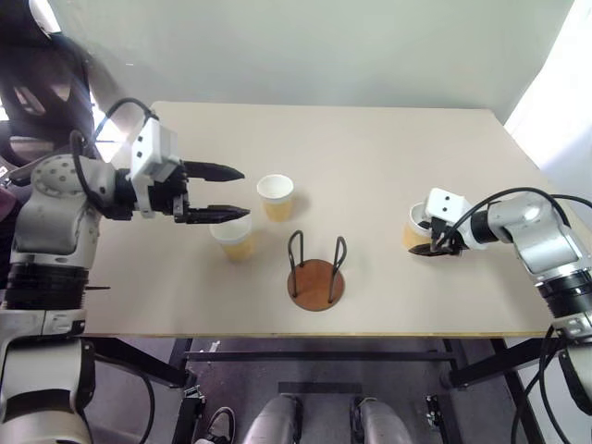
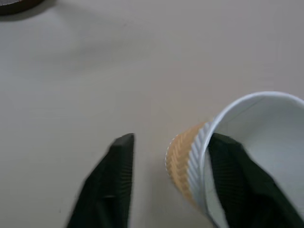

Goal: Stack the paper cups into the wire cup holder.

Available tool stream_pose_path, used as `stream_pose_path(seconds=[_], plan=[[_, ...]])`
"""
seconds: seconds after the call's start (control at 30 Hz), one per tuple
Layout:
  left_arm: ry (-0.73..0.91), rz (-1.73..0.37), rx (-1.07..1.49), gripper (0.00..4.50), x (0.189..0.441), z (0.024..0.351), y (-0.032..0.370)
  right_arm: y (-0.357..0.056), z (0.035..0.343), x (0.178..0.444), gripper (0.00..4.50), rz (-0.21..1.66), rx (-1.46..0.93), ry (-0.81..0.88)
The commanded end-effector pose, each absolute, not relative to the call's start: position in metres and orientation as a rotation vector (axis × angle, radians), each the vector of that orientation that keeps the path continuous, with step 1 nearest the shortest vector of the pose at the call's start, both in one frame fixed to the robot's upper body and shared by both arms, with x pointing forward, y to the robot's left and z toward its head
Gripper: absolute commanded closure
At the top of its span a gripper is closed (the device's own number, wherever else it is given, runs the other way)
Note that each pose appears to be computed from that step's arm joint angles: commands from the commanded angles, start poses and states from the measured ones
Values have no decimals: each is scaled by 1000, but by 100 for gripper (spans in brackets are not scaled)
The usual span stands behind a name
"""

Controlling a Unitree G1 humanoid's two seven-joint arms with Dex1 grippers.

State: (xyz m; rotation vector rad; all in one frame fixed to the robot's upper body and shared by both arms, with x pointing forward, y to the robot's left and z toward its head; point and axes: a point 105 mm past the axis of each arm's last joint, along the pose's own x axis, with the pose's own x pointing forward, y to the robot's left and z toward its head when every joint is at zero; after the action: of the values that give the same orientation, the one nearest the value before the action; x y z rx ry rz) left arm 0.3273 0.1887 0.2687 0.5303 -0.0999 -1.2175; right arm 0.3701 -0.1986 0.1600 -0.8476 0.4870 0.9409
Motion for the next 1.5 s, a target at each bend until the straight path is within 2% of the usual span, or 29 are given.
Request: stream_pose_path(seconds=[0.03, 0.1, 0.13, 0.3, 0.47, 0.53, 0.6, 0.8, 0.93, 1.1, 1.3, 1.5], plan=[[-159, -1192, 557, 109, 323, 281, 190, -196, 173, 374, 354, 933, -882, 445], [-160, -1188, 555, 109, 324, 281, 190, -196, 174, 375, 428, 934, -884, 442], [-156, -1187, 554, 109, 323, 280, 191, -195, 177, 375, 444, 934, -885, 434], [-142, -1189, 548, 109, 321, 279, 194, -188, 203, 367, 444, 950, -897, 357], [-108, -1182, 555, 109, 321, 275, 201, -169, 238, 341, 444, 989, -931, 245], [-91, -1182, 552, 109, 322, 274, 204, -146, 278, 321, 444, 1011, -921, 99], [-68, -1186, 547, 109, 322, 272, 207, -121, 305, 303, 444, 1053, -882, -21], [36, -1208, 566, 109, 322, 261, 219, -57, 335, 284, 444, 1131, -668, -211], [81, -1249, 560, 109, 319, 260, 221, -29, 330, 279, 444, 1167, -602, -202], [83, -1284, 512, 109, 311, 265, 224, -26, 305, 282, 444, 1172, -592, -60], [149, -1288, 459, 109, 305, 251, 233, -24, 280, 274, 444, 1223, -596, 66], [-49, -1345, 183, 109, 294, 285, 232, -23, 272, 270, 444, 1254, -606, 106]])
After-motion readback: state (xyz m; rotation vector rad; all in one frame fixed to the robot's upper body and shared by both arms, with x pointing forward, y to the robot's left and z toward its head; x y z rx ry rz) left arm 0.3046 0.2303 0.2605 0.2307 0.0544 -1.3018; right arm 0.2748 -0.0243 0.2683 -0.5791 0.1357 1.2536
